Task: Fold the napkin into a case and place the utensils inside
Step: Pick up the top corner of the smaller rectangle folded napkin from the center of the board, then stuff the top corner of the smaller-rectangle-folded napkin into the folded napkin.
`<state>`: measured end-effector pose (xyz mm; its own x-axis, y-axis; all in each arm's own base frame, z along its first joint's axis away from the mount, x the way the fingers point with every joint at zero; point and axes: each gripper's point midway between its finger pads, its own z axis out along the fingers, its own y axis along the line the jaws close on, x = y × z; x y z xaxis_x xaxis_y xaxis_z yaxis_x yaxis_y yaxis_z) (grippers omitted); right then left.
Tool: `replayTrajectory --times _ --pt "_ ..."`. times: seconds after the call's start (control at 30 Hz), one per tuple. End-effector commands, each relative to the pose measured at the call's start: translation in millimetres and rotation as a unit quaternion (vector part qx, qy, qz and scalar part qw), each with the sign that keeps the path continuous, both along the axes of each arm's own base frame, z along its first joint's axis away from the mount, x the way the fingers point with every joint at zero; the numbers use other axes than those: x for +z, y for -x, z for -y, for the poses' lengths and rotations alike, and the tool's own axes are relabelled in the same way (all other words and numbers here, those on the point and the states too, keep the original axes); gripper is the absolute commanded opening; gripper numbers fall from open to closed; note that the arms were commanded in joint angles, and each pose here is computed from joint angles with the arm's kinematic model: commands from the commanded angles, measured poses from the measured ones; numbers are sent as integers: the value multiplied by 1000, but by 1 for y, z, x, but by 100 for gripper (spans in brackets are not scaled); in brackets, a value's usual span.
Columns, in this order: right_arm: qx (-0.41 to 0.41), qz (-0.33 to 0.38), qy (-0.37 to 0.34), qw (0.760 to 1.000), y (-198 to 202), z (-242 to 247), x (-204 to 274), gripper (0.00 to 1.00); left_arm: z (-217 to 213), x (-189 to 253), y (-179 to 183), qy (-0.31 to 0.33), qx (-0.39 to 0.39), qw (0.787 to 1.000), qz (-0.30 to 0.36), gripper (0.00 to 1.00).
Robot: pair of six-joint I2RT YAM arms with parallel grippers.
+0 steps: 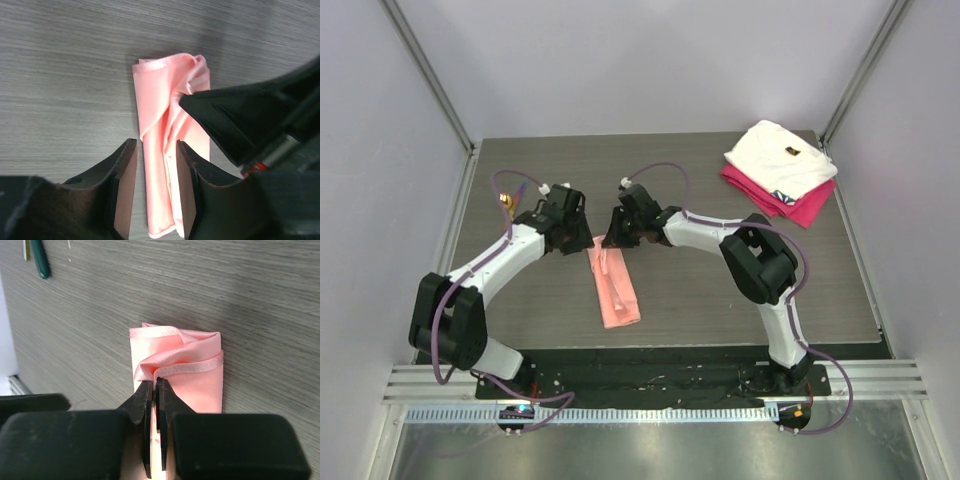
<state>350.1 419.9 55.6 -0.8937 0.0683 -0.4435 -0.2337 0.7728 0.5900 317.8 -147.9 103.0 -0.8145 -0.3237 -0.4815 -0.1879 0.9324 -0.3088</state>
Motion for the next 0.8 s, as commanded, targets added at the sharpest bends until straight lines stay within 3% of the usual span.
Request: replayTrajectory --times 0.0,0.17,0.5,0.77 --pt "-24 14 -66 997 -7 -6 46 1 0 6 -17 -55 -10 998 31 36" --pt "-25 10 -84 996 -4 -3 51 1 10 -8 -18 -68 -21 997 16 32" --pt "-19 1 -100 995 -8 11 61 1 14 -28 -17 -92 -21 996 -3 43" --pt "-14 -7 -103 995 -9 12 57 1 18 -39 -19 -113 -26 993 -9 36"
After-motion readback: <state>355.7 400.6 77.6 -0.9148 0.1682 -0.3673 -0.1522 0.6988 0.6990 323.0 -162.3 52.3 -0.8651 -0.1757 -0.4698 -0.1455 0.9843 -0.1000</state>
